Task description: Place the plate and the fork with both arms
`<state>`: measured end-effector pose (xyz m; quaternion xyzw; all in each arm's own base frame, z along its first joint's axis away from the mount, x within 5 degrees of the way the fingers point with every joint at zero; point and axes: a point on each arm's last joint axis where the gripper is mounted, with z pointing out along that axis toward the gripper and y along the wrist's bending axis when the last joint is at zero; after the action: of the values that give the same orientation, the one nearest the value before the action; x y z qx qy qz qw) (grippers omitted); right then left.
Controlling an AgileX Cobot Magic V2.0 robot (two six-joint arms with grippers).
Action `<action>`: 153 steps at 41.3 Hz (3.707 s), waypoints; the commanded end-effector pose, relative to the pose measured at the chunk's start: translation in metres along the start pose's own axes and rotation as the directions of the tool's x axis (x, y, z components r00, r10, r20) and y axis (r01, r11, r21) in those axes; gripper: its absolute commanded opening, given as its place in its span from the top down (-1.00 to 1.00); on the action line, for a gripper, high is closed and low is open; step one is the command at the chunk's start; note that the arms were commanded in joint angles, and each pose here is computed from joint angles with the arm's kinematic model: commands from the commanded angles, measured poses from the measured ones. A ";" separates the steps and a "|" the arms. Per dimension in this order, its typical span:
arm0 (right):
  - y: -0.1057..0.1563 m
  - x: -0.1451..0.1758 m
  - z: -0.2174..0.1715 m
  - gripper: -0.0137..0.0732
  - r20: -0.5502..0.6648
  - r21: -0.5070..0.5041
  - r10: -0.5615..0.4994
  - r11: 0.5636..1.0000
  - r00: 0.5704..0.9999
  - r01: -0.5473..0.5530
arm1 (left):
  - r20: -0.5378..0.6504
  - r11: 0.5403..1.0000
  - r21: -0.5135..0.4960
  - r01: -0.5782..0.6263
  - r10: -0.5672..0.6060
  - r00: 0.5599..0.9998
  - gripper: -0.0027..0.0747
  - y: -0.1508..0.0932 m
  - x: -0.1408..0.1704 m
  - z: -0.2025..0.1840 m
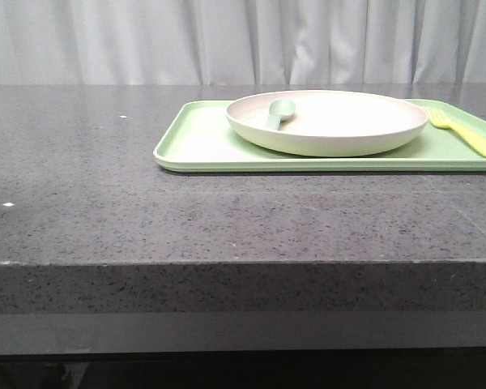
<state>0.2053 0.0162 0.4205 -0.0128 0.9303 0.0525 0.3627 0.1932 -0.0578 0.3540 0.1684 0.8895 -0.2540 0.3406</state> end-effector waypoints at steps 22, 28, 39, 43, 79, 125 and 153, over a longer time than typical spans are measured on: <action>-0.004 0.101 -0.028 -0.58 0.155 0.010 -0.041 0.999 0.987 0.039 | 0.132 1.000 -0.015 0.004 -0.002 0.991 0.10 -0.004 -0.014 -0.010; -0.004 0.101 -0.028 -0.58 0.156 0.010 -0.041 0.999 0.987 0.039 | 0.151 1.000 -0.027 0.006 -0.002 0.988 0.10 -0.003 -0.016 -0.010; -0.004 0.100 -0.028 0.50 0.163 0.010 -0.041 0.999 0.986 0.039 | 0.150 1.000 -0.027 0.007 -0.003 0.989 0.10 -0.003 -0.016 -0.010; -0.004 0.100 -0.028 0.83 0.171 0.009 -0.038 0.999 0.985 0.037 | 0.150 1.000 -0.027 0.007 -0.003 0.989 0.10 -0.003 -0.016 -0.010; -0.004 0.100 -0.028 0.84 0.169 0.009 -0.038 0.999 0.985 0.037 | 0.142 0.942 -0.330 0.065 -0.018 0.990 0.98 0.024 -0.011 -0.015; -0.004 0.100 -0.028 0.84 0.160 0.009 -0.038 0.999 0.986 0.037 | 0.650 0.815 -0.577 0.043 0.427 0.628 0.98 0.011 0.163 -0.043; -0.004 0.100 -0.028 0.84 0.157 0.009 -0.038 0.999 0.987 0.037 | 0.768 0.867 -0.479 0.136 0.339 0.544 0.98 0.025 0.201 -0.017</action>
<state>0.1103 0.0116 0.3622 -0.0237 0.9148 0.0473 0.4003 0.0560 -0.0028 0.2113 -0.0049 0.6761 -0.0414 0.7356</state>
